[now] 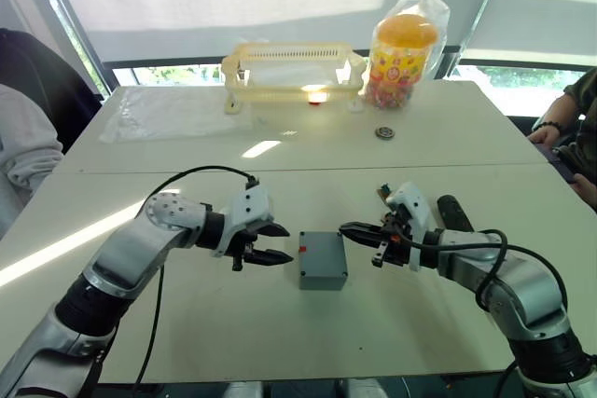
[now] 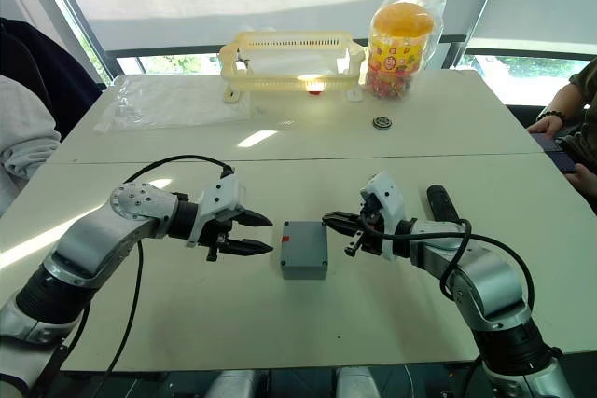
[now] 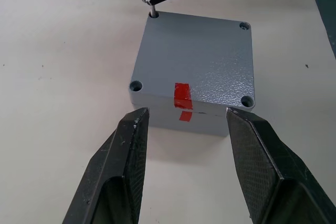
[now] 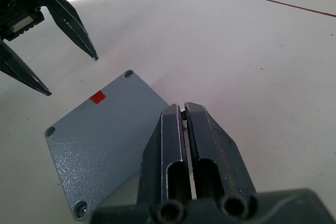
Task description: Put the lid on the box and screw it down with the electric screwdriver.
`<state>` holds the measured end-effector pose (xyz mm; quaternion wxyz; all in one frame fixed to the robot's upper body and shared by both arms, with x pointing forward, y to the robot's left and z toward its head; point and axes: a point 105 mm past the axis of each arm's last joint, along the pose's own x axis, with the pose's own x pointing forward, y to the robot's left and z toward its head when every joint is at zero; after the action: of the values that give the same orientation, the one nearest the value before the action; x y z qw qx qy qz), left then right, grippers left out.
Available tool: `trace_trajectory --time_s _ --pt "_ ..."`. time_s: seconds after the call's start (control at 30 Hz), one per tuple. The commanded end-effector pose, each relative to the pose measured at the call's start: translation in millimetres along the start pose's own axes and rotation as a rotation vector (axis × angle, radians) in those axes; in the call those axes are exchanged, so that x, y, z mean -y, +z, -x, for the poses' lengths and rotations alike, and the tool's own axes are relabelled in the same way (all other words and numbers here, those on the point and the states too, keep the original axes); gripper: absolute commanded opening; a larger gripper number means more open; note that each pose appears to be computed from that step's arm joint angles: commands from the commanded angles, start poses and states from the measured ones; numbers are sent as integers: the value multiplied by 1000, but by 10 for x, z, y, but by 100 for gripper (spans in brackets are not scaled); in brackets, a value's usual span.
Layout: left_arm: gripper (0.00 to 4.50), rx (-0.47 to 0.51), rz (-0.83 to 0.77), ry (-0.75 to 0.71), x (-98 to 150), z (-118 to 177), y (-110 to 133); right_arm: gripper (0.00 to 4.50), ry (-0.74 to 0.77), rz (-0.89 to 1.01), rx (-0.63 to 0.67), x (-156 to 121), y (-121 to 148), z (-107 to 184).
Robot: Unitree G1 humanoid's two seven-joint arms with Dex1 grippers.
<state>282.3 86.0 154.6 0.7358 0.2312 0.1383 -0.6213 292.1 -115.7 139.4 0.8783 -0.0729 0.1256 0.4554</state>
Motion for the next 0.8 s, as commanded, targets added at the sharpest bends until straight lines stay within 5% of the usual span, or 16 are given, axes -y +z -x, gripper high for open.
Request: trace_trajectory --time_s 0.03,0.23,0.3,0.47,0.73,0.8 --pt "235 11 -28 5 -6 11 56 3 18 47 3 -45 52 -16" --pt "235 15 -24 4 -4 1 60 28 21 69 12 -38 91 -38" --pt "235 15 -24 5 -5 0 62 90 24 78 8 -33 94 -33" --pt "235 16 -28 6 -6 31 74 340 23 109 2 6 191 90" --pt "235 99 -58 8 -86 110 332 340 -54 51 51 299 762 696" --pt "235 128 -92 -25 -31 91 433 367 -196 20 -71 606 723 1046"
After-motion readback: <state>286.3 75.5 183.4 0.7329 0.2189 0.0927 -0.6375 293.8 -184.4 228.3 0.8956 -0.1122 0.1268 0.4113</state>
